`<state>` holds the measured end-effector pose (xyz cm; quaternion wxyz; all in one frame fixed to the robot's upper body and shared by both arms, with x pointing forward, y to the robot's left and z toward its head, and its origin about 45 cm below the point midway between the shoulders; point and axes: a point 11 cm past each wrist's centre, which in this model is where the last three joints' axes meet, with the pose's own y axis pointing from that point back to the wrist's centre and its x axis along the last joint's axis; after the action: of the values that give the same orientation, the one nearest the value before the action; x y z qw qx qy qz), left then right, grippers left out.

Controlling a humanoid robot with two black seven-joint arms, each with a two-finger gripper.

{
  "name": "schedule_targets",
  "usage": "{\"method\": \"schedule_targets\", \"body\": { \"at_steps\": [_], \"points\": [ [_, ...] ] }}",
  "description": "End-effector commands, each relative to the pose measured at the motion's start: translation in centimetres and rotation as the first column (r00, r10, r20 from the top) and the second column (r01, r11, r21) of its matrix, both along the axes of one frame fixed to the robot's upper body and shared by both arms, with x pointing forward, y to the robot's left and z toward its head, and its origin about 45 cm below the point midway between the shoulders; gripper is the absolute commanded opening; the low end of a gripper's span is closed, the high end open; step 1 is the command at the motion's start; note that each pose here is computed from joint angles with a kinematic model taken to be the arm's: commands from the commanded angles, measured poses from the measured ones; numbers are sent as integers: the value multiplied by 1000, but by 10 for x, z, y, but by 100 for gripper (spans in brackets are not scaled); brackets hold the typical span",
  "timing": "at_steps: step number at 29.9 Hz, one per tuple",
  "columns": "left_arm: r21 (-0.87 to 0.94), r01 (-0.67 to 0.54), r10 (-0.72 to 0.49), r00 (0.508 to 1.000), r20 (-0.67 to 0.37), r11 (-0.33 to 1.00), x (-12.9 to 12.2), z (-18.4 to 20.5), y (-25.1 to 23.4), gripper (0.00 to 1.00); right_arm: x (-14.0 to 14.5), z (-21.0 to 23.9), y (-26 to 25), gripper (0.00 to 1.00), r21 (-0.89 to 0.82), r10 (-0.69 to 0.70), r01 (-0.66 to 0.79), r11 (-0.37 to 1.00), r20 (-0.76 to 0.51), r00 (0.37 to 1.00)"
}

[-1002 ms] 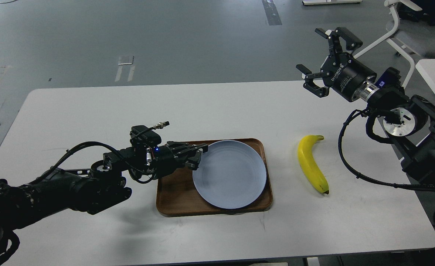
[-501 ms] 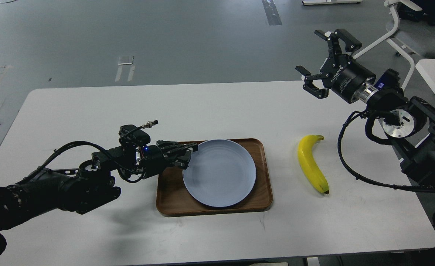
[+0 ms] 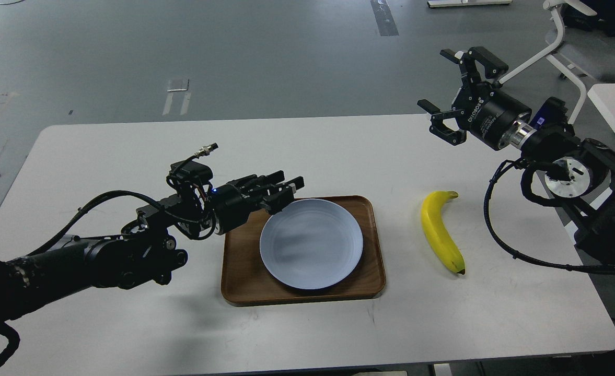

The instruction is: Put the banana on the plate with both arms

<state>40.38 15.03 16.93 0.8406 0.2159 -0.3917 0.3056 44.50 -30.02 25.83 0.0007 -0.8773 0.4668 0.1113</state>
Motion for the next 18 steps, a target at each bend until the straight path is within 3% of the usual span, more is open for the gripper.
{"method": "schedule_targets", "body": {
  "at_steps": [1,4,6,10,13,18],
  "points": [
    [-231,-144,141,990,-30,962,37,55,2,100,-17,1,-6,100,-373,140,-112,921,50,989],
    [-406,-265,213,962,-170,875,57,83,9,99,-36,0,-17,100,-695,295,-161,700,76,952],
    [-459,-329,235,939,-249,825,66,92,14,99,-43,-5,-22,99,-783,338,-164,600,62,939],
    [-518,-554,264,806,-529,652,83,99,41,100,-67,-28,-41,99,-948,449,-178,264,-43,893],
    [-525,-587,263,782,-565,617,87,104,50,100,-75,-38,-56,97,-982,493,-181,62,-127,860],
    [-523,-594,267,777,-570,612,84,99,52,100,-83,-59,-61,93,-978,477,-206,-38,-199,856]
  ]
}}
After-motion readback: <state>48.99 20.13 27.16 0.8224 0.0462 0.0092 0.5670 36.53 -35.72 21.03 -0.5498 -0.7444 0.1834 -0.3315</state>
